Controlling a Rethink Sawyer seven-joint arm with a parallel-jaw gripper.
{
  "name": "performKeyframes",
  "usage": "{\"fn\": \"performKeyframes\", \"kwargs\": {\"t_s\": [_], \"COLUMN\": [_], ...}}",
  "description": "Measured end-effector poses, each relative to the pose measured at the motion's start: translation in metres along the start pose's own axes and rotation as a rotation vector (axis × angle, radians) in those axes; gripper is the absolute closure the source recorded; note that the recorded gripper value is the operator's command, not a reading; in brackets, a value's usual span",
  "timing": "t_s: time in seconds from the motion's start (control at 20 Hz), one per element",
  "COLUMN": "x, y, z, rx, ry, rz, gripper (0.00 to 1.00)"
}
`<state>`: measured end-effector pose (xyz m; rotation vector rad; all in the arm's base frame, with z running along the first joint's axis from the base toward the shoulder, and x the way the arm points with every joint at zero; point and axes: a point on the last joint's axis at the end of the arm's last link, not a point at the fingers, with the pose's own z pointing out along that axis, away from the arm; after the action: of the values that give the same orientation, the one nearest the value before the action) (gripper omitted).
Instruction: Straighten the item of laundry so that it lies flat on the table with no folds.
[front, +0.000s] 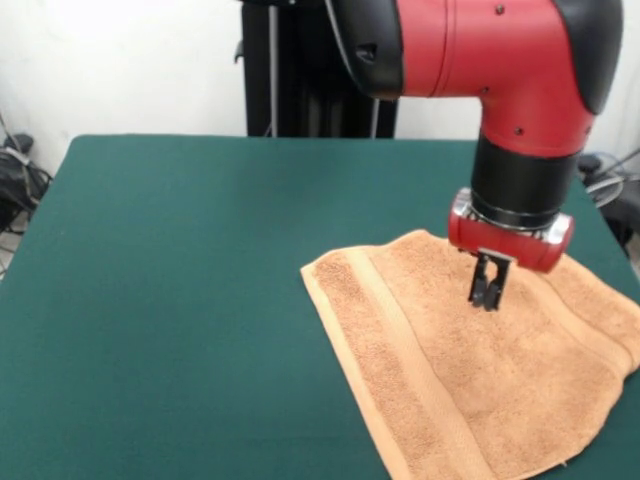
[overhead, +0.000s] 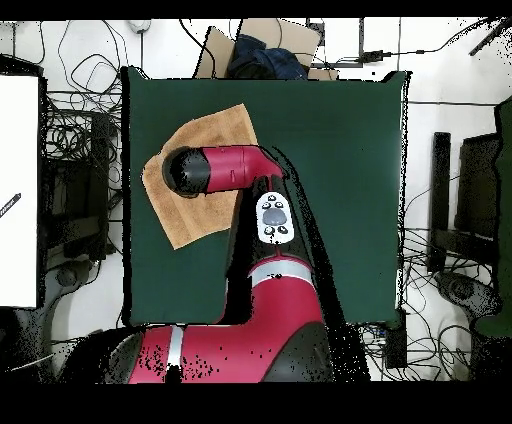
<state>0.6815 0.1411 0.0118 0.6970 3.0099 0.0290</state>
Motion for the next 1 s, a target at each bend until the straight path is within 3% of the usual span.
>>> {"fn": "performKeyframes", "kwargs": {"t_s": [0.25,1.0], "x": [0.012,0.016], "y": [-0.017,-0.061], "z": [0.014,0.056], "rx": [0.023,0.043], "ry": [0.010,0.005], "rz": [-0.023,-0.036], "gripper": [1.00,1.00]}}
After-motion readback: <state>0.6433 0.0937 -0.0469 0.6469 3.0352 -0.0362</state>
